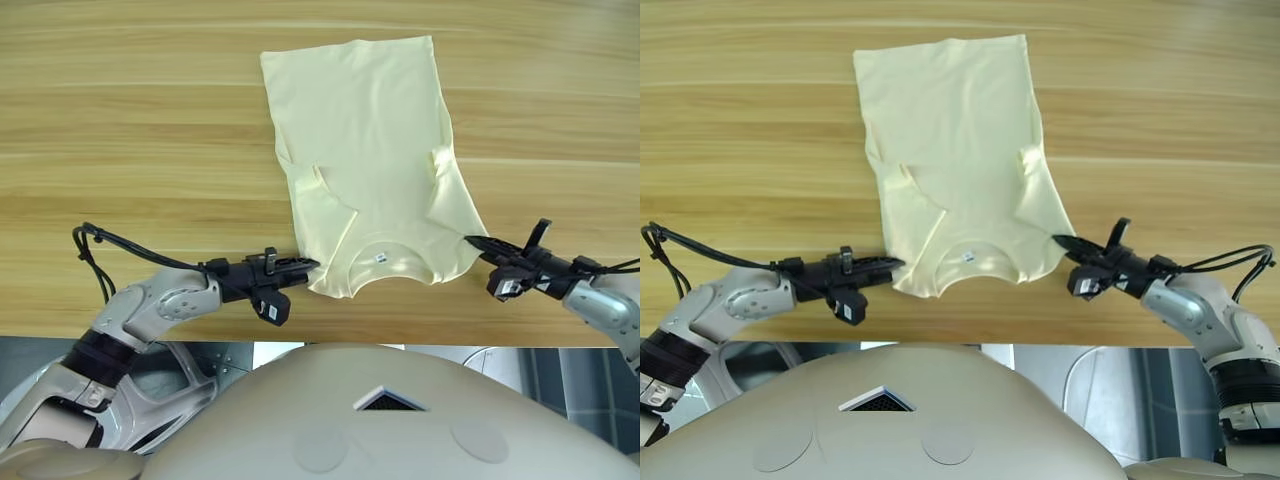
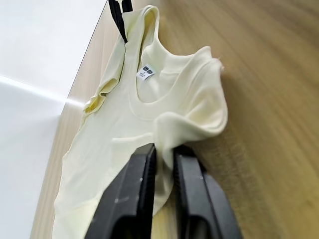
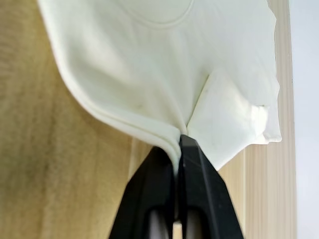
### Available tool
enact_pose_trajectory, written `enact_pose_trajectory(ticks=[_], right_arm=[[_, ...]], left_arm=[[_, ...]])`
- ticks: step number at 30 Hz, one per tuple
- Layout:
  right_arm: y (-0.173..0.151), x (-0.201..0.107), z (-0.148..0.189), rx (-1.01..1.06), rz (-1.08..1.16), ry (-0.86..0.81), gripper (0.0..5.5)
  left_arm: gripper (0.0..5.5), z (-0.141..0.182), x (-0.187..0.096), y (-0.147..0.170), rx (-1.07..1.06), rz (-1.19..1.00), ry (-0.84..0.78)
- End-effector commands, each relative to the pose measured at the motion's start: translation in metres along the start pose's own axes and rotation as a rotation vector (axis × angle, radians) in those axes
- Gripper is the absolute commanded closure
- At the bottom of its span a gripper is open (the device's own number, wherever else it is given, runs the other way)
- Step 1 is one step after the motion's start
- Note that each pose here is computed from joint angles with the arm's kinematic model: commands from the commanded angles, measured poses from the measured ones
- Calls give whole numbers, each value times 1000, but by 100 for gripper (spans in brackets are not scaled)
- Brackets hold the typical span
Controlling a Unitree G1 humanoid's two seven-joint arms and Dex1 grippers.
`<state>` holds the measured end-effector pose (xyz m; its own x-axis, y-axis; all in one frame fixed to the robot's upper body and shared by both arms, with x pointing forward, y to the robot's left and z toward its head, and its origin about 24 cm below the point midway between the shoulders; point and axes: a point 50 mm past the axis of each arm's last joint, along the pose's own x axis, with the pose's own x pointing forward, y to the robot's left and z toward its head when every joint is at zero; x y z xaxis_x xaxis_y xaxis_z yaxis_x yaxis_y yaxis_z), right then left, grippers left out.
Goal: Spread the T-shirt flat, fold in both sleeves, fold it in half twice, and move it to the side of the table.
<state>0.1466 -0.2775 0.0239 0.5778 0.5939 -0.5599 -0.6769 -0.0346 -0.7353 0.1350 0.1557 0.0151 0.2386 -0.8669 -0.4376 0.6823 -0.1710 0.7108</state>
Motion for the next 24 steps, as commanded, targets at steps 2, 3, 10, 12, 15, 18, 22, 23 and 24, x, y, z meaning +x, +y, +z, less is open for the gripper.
enact_pose_trajectory(ticks=[2,3,10,12,15,18,22,23,24], right_arm=[[7,3,19,19,25,-85,550],[9,4,32,39,28,-146,550],[17,-15,91,194,74,-336,550],[12,-27,98,247,43,-344,550],[-2,-32,104,292,-21,-375,550],[-14,-22,96,302,-66,-371,550],[-31,-4,79,304,-136,-360,550],[-38,3,72,302,-167,-354,550],[-44,9,66,301,-191,-345,550]], left_arm=[[541,-19,-21,-28,-136,-20,180],[549,-18,-25,-29,-147,-9,183],[549,28,-46,-44,-284,18,59],[549,41,-49,-47,-323,33,53],[549,55,-51,-41,-358,97,21],[549,38,-51,-15,-329,255,35],[549,11,-40,28,-309,506,30],[549,4,-33,38,-306,550,30],[549,-2,-27,47,-306,593,33]])
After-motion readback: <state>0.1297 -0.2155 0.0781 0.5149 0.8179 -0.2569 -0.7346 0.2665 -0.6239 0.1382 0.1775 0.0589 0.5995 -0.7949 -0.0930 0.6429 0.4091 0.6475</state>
